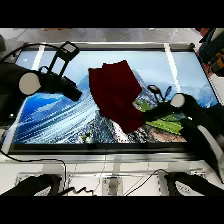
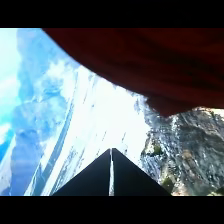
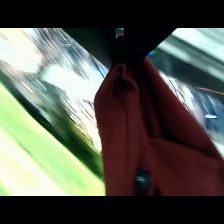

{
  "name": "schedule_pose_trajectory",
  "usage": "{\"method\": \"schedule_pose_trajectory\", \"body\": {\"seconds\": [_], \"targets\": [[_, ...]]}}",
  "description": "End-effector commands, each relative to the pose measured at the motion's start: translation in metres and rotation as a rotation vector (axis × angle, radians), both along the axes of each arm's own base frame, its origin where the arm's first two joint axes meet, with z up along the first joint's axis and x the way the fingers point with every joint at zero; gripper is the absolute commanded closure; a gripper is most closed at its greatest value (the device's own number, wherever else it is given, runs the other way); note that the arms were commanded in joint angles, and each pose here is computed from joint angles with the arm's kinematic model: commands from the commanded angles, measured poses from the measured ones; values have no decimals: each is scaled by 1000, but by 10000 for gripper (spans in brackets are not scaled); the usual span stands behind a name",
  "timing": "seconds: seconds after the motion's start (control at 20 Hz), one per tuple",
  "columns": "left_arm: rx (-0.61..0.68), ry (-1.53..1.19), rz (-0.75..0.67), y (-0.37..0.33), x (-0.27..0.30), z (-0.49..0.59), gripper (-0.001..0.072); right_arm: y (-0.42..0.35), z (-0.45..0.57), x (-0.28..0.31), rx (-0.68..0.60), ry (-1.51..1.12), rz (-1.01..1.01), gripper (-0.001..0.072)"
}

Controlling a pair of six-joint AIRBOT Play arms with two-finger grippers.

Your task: Fold the clothes and pants, and hang the long-sleeved shirts on hangers.

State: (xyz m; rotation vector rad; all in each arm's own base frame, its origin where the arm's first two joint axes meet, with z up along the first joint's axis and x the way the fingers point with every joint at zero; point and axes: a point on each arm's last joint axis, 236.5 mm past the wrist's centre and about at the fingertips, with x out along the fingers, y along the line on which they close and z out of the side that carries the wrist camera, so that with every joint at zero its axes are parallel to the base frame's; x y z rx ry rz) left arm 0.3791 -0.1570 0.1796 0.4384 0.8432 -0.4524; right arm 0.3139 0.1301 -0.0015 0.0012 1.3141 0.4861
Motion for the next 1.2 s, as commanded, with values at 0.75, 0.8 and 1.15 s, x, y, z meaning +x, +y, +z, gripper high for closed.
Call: {"method": "schedule_pose_trajectory", "body": {"seconds": [0.75, 0.8, 1.15], "targets": [[-553, 614, 378, -83, 64, -244, -5, -76, 139, -121, -125, -346, -158, 696], [-550, 607, 383, -83, 68, -254, -4, -76, 139, -121, -124, -346, -158, 696], [-732, 543, 528, -100, 110, -285, 83, -73, 150, -106, -101, -423, -174, 695]]}}
